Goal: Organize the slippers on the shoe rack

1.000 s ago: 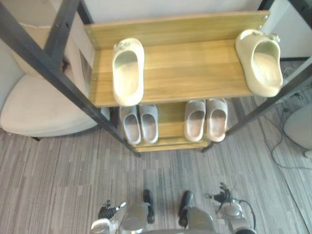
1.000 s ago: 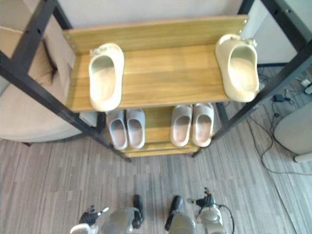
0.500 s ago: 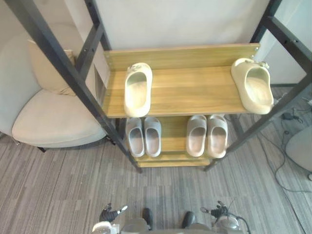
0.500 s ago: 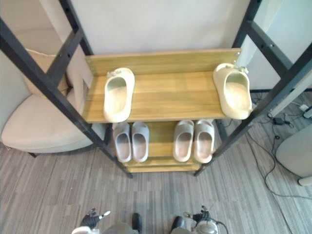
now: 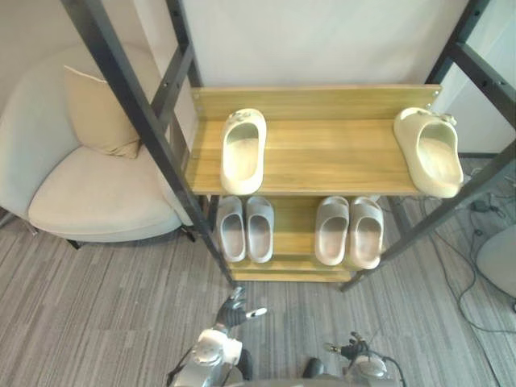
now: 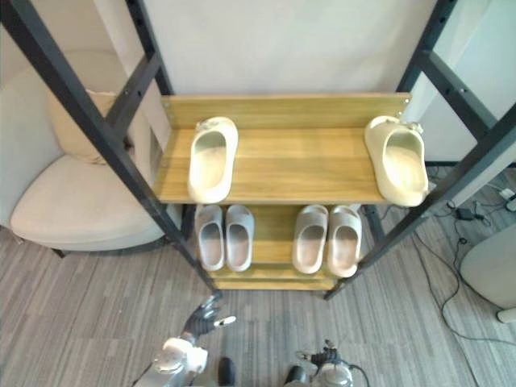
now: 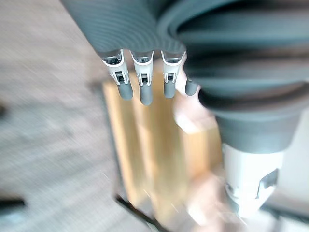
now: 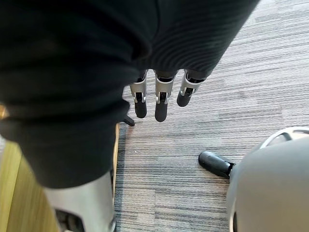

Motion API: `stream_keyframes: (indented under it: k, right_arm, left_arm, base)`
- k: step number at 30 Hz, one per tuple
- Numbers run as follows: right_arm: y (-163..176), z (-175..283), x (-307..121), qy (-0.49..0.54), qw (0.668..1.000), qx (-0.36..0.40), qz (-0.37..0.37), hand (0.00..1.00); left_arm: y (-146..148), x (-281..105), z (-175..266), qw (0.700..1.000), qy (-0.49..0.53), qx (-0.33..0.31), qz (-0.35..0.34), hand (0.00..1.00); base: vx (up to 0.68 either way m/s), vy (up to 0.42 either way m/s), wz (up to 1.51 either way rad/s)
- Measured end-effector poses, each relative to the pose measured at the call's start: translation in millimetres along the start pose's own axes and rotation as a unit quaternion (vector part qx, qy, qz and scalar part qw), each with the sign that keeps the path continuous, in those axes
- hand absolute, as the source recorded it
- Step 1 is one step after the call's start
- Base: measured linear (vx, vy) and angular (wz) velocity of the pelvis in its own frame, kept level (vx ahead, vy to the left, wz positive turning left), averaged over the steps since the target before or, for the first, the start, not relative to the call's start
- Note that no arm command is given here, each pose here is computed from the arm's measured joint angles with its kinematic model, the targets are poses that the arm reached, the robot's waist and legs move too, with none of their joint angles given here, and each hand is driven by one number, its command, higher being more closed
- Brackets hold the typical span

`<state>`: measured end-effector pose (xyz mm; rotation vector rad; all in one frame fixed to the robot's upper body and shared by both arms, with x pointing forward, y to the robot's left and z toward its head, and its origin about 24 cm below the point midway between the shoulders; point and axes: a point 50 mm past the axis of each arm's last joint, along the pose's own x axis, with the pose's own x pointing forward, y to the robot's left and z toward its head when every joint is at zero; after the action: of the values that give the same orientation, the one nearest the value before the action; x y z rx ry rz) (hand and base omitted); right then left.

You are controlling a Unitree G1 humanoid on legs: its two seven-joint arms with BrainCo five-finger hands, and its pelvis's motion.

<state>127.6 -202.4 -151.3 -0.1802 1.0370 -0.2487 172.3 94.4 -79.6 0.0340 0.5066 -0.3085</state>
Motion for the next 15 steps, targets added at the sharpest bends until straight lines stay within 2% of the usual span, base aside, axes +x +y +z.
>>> stream_keyframes:
  k: [9,15]
  right_arm:
    - [4.2,2.6,-0.1,-0.008,0.999,-0.034,0.013,0.0]
    - [5.9,4.3,0.0,-0.014,0.997,-0.066,0.022,0.0]
  left_arm:
    - [-42.0,-4.7,20.7,0.991,-0.045,-0.004,-0.125,0.0]
    - [-73.1,-8.9,58.4,0.972,-0.115,-0.022,-0.206,0.0]
  base:
    - [0.0,-0.001,0.02]
    - [-0.01,0.002,-0.02]
